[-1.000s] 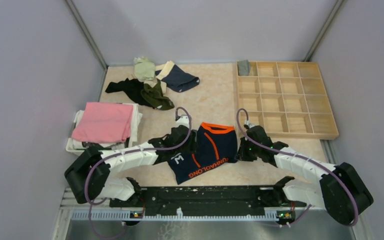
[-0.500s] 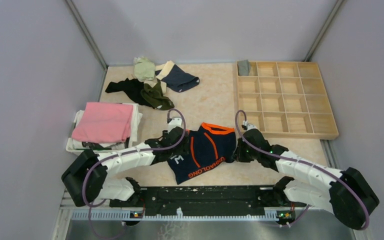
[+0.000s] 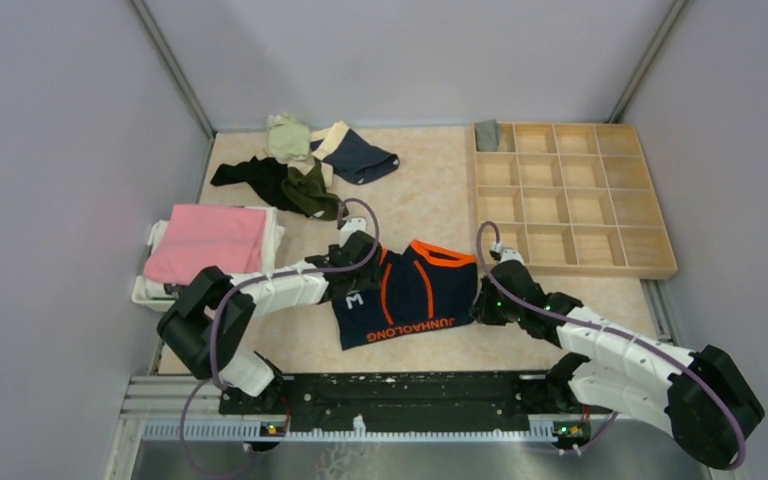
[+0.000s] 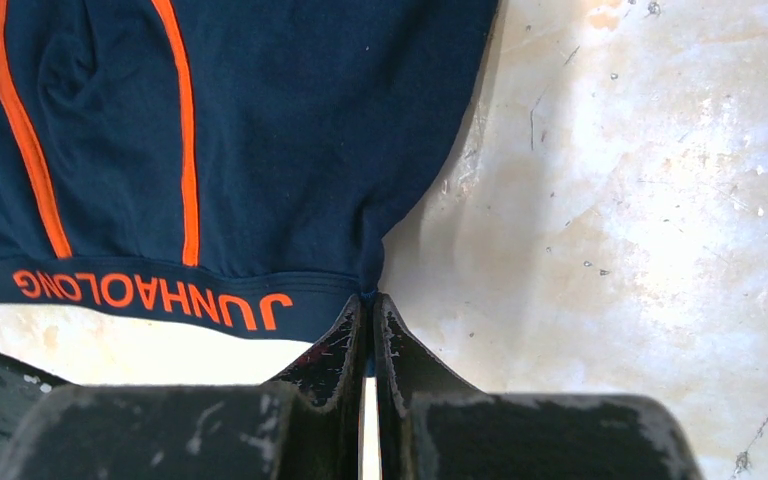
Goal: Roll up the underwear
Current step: Fold the underwear at the center of the board.
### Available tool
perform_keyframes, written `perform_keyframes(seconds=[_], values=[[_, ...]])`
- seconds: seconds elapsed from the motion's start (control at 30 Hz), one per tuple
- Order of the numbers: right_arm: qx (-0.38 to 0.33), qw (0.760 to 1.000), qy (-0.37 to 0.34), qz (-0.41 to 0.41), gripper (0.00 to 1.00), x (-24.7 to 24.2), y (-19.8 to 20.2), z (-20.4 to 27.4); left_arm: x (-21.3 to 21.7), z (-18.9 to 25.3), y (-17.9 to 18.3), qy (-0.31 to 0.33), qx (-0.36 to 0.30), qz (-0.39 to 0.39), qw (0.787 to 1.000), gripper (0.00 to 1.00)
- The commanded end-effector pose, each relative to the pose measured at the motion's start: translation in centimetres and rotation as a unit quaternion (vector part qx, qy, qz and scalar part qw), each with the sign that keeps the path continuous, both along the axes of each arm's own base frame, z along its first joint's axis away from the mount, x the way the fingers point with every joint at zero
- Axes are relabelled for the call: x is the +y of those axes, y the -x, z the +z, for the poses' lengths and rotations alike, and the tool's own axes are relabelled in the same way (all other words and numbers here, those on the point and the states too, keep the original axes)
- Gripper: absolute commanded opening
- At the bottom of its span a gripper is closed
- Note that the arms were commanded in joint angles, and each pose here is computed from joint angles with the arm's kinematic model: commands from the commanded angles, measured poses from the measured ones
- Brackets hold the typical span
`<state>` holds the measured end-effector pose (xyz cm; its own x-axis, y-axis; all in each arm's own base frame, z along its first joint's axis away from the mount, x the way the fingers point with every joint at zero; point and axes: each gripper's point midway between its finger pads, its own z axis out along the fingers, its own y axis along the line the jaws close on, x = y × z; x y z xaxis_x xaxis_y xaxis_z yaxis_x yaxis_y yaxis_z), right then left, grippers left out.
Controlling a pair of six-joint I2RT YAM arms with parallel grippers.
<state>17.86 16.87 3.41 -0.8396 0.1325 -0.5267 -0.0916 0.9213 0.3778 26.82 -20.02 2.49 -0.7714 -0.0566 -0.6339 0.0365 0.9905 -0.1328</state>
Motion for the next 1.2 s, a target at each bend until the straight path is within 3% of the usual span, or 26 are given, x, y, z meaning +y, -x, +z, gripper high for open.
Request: perform_keyframes(seconds=[0.0, 0.2, 0.27, 0.33, 0.47, 0.67, 0.87, 1.17], values=[[-0.005, 1.0, -0.003, 0.0, 0.02, 0.2, -0.2, 0.1, 2.4, -1.8, -1.4, -0.045, 0.033, 0.019, 0.998, 0.71], [0.011, 1.0, -0.002, 0.017, 0.07, 0.4, 0.5, -0.4, 5.2, -0.8, -5.1, -0.09, 0.022, 0.069, 0.993, 0.72], [0.015, 1.0, -0.005, 0.02, 0.13, 0.5, 0.7, -0.4, 5.6, -0.7, -5.8, -0.092, 0.022, 0.076, 0.993, 0.72], [0.013, 1.0, -0.009, 0.016, 0.26, 0.4, 0.8, -0.2, 5.5, -0.5, -6.3, -0.088, 0.02, 0.072, 0.993, 0.73], [-0.02, 1.0, -0.005, -0.006, 0.4, -0.1, -0.3, 1.2, 3.7, 1.4, -6.9, -0.047, -0.006, 0.026, 0.999, 0.73], [-0.057, 0.998, -0.019, -0.022, 0.5, 0.2, -3.1, 3.8, 1.4, 5.4, -5.8, 0.035, -0.047, -0.029, 0.998, 0.74], [-0.071, 0.997, -0.032, -0.027, 0.52, 0.6, -7.0, 5.3, 1.6, 8.5, -3.4, 0.097, -0.092, -0.038, 0.99, 0.76], [-0.06, 0.997, 0.046, -0.003, 0.52, 1.5, -12.1, 4.5, 3.6, 10.4, -1.3, 0.122, -0.128, -0.009, 0.984, 0.82]])
